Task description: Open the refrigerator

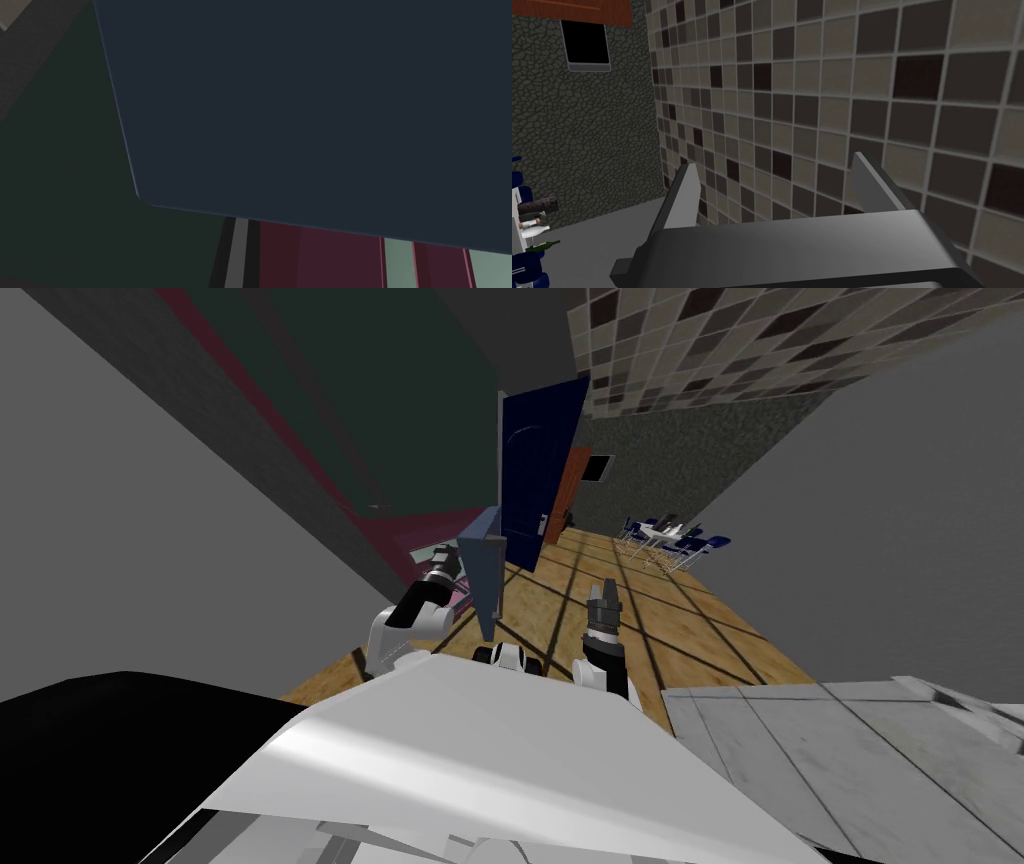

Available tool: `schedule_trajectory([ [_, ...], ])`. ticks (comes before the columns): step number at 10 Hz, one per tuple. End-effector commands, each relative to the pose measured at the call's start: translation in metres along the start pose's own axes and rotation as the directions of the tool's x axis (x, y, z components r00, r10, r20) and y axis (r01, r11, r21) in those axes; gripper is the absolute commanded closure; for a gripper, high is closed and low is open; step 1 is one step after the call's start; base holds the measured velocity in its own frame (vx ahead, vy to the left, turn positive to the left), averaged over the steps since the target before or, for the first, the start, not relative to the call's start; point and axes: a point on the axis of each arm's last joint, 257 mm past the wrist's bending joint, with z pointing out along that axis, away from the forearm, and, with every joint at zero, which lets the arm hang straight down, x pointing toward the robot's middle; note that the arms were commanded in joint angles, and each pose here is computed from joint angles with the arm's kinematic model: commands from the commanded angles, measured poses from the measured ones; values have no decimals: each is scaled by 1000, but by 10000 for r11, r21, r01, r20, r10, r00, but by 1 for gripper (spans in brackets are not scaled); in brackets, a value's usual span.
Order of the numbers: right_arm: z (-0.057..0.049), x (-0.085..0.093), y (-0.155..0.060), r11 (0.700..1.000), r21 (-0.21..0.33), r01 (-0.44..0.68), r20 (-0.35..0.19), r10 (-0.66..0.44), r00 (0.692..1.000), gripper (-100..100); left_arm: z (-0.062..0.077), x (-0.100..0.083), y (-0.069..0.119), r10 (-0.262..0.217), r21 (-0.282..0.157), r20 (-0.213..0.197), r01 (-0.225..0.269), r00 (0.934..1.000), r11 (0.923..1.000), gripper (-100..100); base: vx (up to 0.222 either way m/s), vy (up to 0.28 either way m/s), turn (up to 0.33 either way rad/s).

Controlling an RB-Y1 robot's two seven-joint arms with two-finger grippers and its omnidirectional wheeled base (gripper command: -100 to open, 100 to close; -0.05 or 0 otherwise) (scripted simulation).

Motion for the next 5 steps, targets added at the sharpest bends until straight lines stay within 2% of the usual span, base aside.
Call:
schedule_trajectory([
  [1,0,0,0,10000,0,0,0,0,10000,0,2,-14,-4,37,147,380,-42,9993,9999,100,83,-355,143],
  [5,0,0,0,10000,2,-2,1,2,10000,0,5,-42,-13,99,418,1101,-146,9939,9990,100,130,-423,171],
])
